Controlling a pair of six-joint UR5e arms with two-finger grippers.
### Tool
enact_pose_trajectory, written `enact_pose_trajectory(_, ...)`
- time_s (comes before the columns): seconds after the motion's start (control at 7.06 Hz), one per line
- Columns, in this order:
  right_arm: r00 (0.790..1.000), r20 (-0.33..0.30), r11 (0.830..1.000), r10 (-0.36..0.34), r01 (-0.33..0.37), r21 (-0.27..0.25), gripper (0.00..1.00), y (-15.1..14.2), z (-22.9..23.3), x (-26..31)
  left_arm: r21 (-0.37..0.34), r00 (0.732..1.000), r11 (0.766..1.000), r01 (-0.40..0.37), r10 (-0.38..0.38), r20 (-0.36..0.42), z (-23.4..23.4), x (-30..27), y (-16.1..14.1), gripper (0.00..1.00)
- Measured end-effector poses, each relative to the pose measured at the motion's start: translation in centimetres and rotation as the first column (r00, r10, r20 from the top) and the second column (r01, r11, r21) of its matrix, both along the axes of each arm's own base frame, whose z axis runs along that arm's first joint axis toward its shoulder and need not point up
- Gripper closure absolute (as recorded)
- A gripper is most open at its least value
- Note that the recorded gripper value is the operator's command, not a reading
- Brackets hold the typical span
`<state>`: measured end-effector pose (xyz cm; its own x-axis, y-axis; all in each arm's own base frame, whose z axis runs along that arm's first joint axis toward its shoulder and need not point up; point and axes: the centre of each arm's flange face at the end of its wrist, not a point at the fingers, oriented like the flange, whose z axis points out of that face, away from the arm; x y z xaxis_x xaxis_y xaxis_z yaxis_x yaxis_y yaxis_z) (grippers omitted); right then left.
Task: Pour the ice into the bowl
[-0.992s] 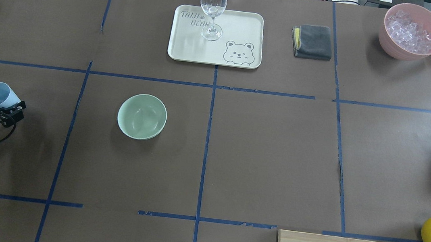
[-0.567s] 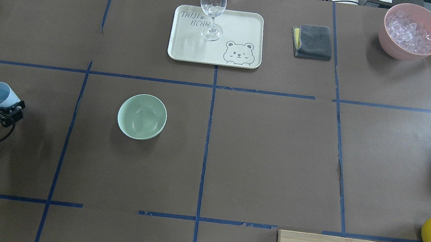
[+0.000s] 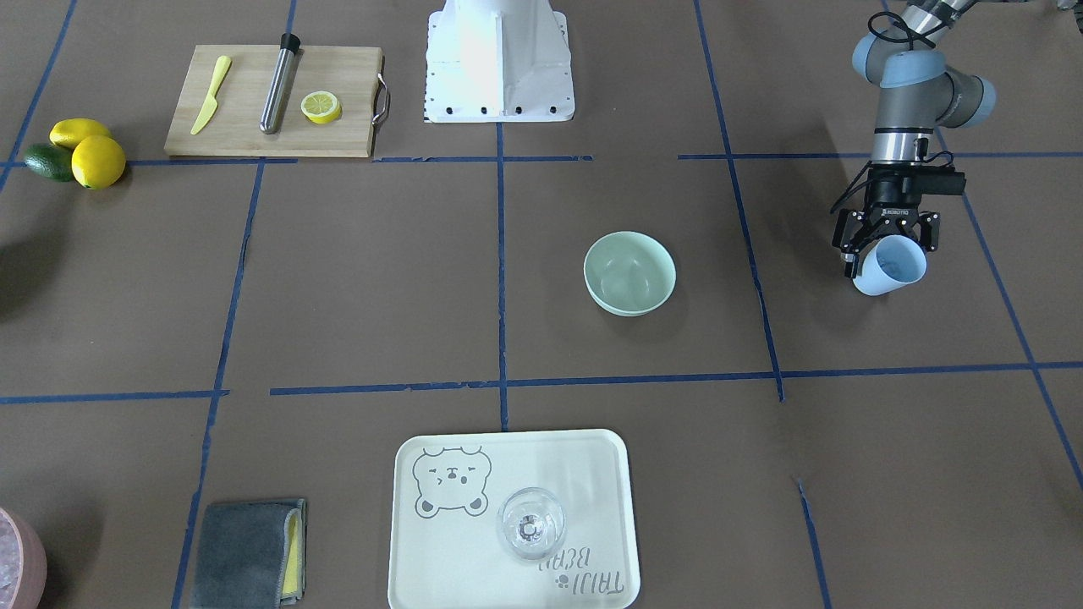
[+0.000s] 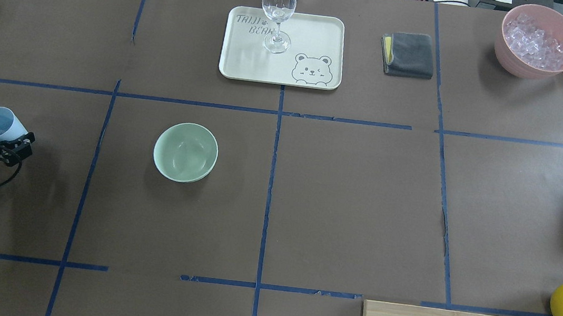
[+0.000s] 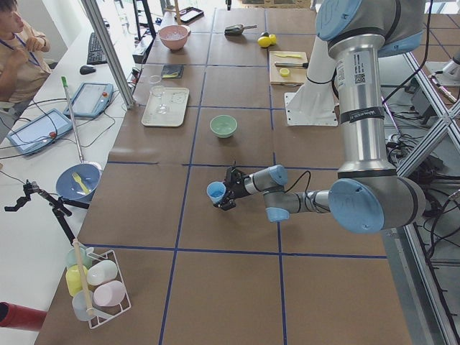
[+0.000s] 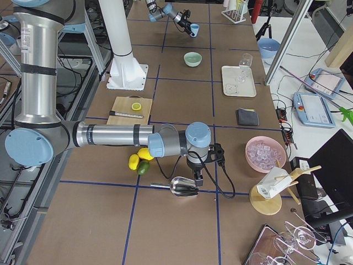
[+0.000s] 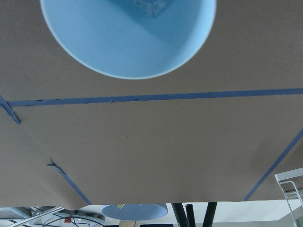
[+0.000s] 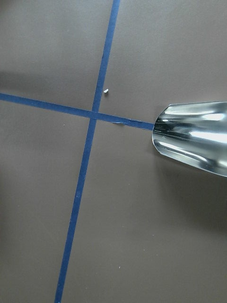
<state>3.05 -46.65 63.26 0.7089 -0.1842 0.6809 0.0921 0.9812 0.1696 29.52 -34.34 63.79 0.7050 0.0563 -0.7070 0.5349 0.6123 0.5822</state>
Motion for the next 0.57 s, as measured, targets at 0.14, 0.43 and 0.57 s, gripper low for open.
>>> enact_pose_trajectory(0.14,1.0,0.0,1.0,0.0,0.0,0.0,0.0,0.0,0.0,0.0,-0.001,1.0,1.0,0.0,0.0,0.002,0.14,0.15,-0.05,0.08)
enact_pose_trajectory(0.43,1.0,0.0,1.0,0.001,-0.001,0.001,0.0,-0.01,-0.05,0.0,-0.001,1.0,1.0,0.001,0.0,0.003,0.25,0.19,-0.1,0.5)
enact_pose_trajectory(0.57,1.0,0.0,1.0,0.001,-0.001,0.001,0.0,-0.01,-0.07,0.0,-0.001,1.0,1.0,0.001,-0.001,0.004,0.28,0.17,-0.12,0.8)
